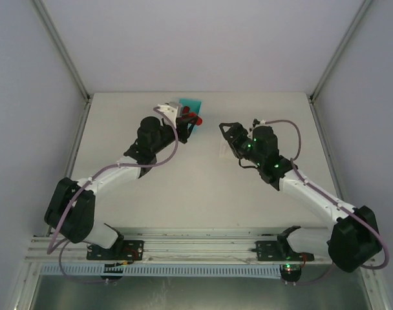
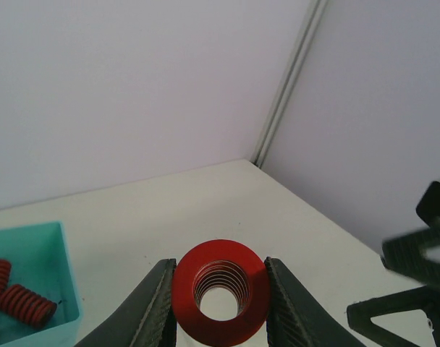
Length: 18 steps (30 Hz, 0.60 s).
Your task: Install the large spring
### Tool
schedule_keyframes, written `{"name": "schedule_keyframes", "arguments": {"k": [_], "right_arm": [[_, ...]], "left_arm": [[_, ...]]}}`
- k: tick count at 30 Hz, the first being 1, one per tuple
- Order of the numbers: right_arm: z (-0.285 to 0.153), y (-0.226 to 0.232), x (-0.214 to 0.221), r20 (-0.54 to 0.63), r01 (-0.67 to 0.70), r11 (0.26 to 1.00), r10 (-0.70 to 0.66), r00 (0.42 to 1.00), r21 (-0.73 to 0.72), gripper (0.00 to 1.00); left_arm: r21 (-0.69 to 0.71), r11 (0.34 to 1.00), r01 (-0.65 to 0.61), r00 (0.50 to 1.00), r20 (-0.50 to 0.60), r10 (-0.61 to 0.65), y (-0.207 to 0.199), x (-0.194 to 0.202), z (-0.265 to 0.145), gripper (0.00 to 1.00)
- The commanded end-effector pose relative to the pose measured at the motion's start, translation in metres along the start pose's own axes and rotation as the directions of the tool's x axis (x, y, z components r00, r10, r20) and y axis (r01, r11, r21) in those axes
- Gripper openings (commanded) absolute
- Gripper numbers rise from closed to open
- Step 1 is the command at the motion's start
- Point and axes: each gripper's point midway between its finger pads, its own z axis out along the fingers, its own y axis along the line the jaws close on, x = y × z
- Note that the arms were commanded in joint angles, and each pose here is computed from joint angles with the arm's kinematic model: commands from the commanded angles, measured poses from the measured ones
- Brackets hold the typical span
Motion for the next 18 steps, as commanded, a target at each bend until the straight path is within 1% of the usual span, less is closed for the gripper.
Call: {"name": "schedule_keyframes", "arguments": {"k": [1, 4, 7, 10, 15, 18], "right_arm": [[-0.001, 0.037, -0.014, 0.038, -0.310, 0.936, 0.320, 0.947, -0.165, 0.83], [0.006, 0.046, -0.015, 0.028, -0.331, 0.929, 0.340, 0.940, -0.164, 0.82], [0.014, 0.050, -0.011, 0.008, -0.392, 0.900, 0.401, 0.916, -0.192, 0.82], [0.023, 0.053, -0.006, -0.006, -0.444, 0.873, 0.452, 0.892, -0.200, 0.82], [0.033, 0.066, -0.006, -0.019, -0.508, 0.817, 0.523, 0.852, -0.272, 0.76], [0.036, 0.078, -0.011, -0.024, -0.519, 0.793, 0.540, 0.841, -0.319, 0.76]], "left_arm": [[0.021, 0.991, -0.132, 0.985, 0.118, 0.129, -0.017, -0.022, -0.003, 0.00], [0.032, 0.982, -0.185, 0.976, 0.121, 0.180, -0.024, -0.017, -0.002, 0.00], [0.026, 0.974, -0.226, 0.965, 0.142, 0.220, -0.028, -0.013, -0.003, 0.00], [0.026, 0.970, -0.242, 0.959, 0.159, 0.235, -0.030, -0.013, -0.002, 0.00], [0.041, 0.964, -0.262, 0.949, 0.193, 0.250, -0.037, -0.017, 0.000, 0.00], [0.064, 0.953, -0.297, 0.938, 0.207, 0.279, -0.046, -0.014, 0.000, 0.00]]}}
